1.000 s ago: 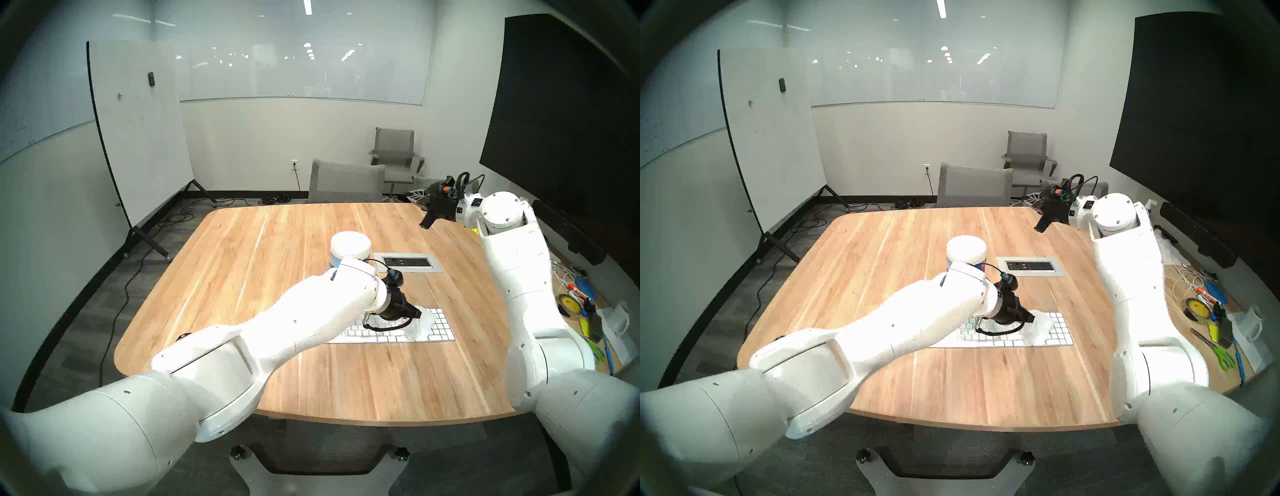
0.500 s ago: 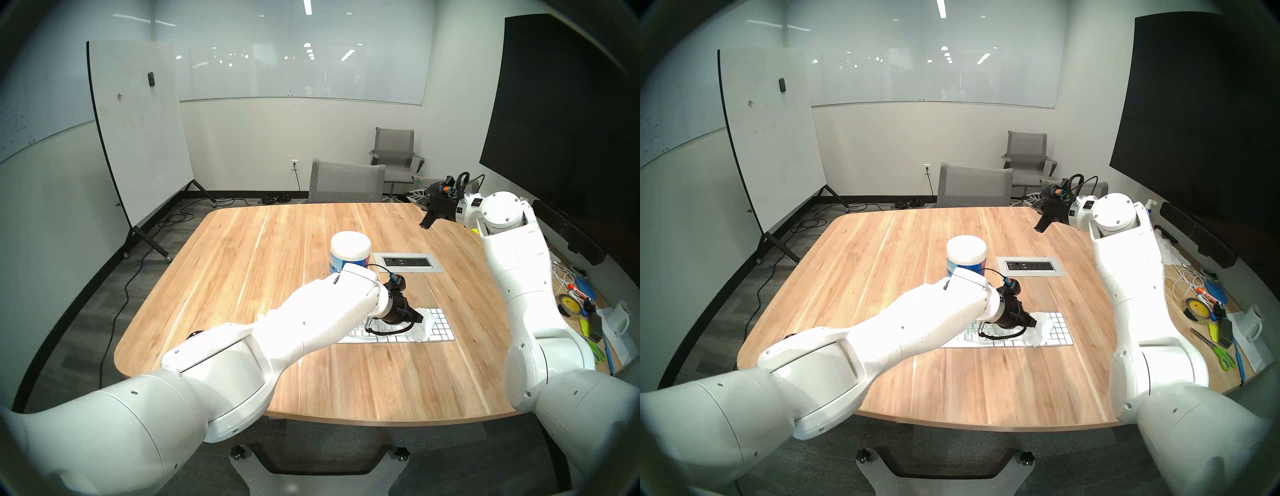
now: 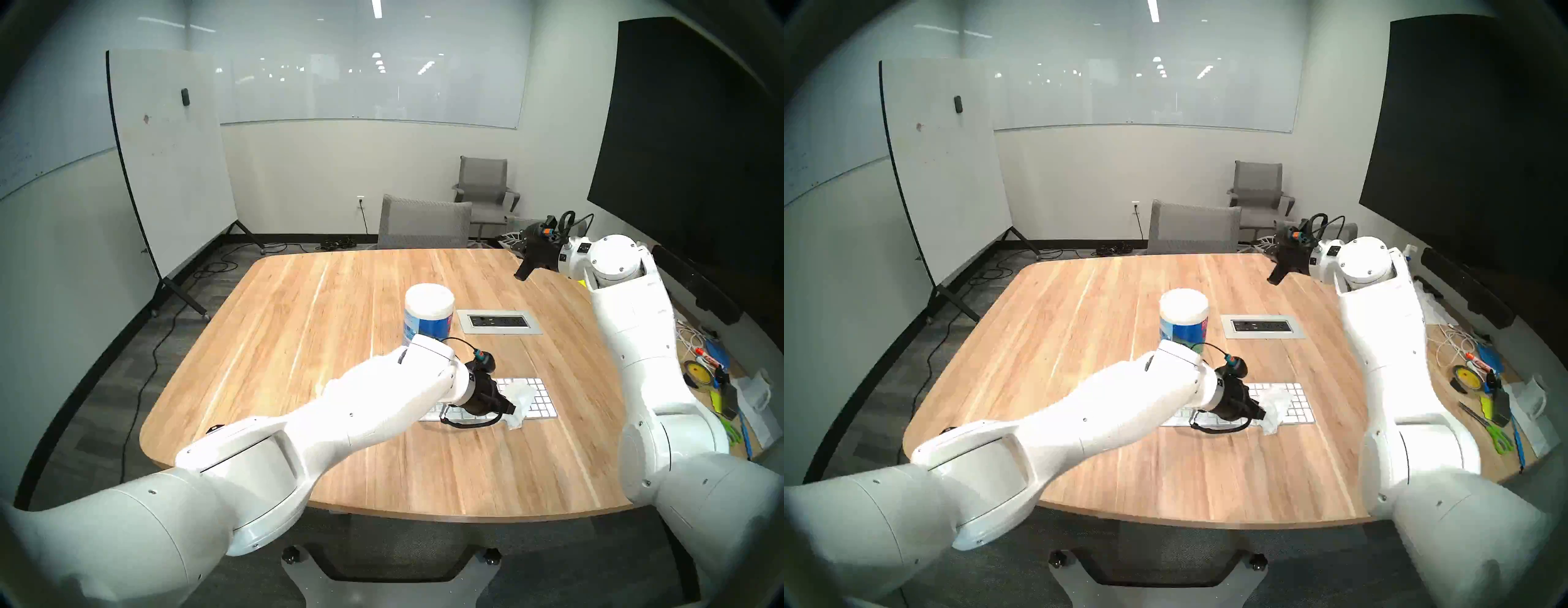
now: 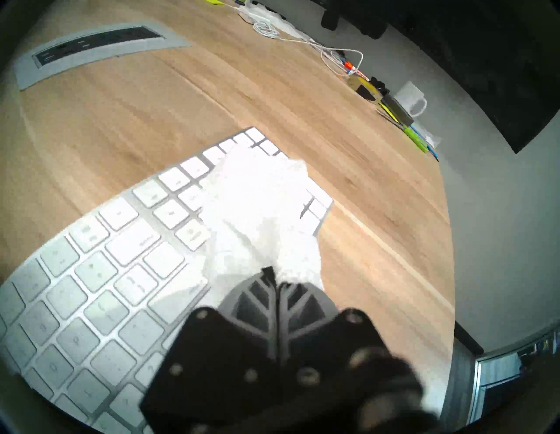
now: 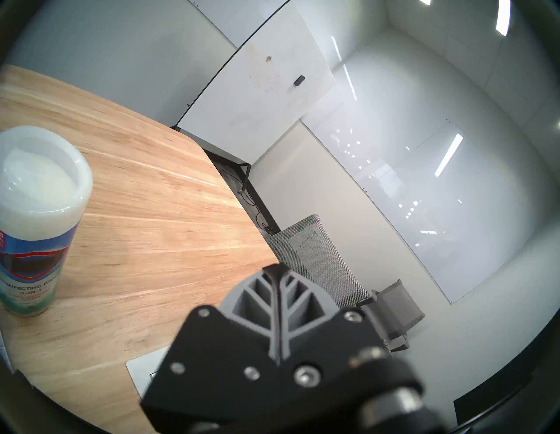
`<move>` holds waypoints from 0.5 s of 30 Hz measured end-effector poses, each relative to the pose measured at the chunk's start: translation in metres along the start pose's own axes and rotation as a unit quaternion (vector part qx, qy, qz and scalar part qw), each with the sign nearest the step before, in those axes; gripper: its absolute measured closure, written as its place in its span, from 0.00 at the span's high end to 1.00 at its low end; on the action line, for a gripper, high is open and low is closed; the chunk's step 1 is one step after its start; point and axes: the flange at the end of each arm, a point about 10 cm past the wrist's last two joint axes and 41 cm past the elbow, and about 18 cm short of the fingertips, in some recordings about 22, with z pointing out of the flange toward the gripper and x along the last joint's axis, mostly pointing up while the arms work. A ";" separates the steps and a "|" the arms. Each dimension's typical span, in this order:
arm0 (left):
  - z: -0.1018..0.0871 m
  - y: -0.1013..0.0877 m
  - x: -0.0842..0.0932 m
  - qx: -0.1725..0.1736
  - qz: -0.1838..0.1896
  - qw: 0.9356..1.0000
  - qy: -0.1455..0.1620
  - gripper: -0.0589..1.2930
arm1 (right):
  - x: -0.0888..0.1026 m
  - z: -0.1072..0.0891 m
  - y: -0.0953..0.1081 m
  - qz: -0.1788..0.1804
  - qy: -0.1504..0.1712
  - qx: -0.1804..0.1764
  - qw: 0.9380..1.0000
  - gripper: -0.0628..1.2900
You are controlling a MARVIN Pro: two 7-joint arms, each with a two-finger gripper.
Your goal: Wipe the keyboards and mice with a disinfecting wipe, then set the wipe down
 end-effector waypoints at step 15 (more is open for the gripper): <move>-0.032 -0.016 -0.028 0.025 -0.003 1.000 0.018 0.03 | 0.000 0.000 0.000 0.000 0.000 0.000 1.000 0.03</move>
